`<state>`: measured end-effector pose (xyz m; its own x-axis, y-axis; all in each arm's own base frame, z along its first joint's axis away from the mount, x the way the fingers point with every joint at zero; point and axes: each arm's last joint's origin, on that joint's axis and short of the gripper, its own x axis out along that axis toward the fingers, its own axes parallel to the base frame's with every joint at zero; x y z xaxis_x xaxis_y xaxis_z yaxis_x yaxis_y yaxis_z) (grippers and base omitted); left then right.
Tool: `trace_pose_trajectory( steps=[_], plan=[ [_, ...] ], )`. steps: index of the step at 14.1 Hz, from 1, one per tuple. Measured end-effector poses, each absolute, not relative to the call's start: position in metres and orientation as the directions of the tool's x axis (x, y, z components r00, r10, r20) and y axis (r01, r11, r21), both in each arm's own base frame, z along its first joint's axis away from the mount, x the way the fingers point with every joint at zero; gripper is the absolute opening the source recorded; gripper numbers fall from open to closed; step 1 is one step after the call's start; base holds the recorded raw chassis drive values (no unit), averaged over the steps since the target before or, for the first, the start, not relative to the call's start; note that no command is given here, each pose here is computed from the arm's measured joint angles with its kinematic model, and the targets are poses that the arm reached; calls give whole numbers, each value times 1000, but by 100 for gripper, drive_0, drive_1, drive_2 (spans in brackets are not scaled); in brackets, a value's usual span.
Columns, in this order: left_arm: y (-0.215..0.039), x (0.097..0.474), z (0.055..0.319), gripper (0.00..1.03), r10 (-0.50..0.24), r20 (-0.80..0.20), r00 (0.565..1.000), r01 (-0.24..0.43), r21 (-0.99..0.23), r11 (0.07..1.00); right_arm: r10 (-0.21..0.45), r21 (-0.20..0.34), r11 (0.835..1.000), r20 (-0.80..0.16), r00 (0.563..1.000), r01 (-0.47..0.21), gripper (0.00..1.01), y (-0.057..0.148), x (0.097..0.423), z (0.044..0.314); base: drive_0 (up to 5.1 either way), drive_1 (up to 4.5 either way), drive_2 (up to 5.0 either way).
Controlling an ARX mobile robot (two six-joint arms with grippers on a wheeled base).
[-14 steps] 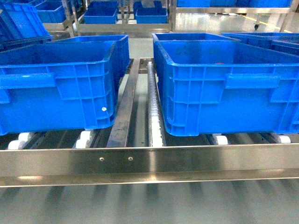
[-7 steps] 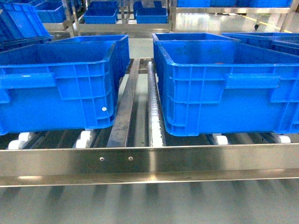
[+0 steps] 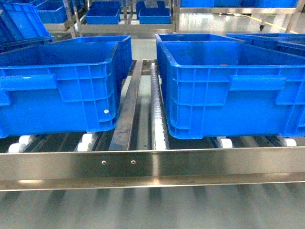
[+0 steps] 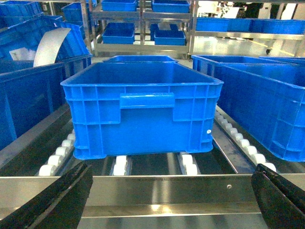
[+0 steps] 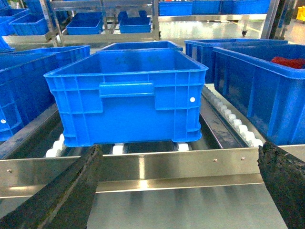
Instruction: Sort blue parts and orange caps into right shelf containers
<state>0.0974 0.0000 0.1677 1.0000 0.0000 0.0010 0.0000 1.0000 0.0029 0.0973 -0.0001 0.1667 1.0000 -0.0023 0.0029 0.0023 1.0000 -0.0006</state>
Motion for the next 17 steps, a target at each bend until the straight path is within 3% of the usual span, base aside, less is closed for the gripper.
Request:
trace_pose_trajectory(
  steps=[17],
  plan=[
    [0,97,168,98,0,1,1000,0,2,1000,-2,0,1000,3,1000,2,98,0,97,167,0,0,0]
  ],
)
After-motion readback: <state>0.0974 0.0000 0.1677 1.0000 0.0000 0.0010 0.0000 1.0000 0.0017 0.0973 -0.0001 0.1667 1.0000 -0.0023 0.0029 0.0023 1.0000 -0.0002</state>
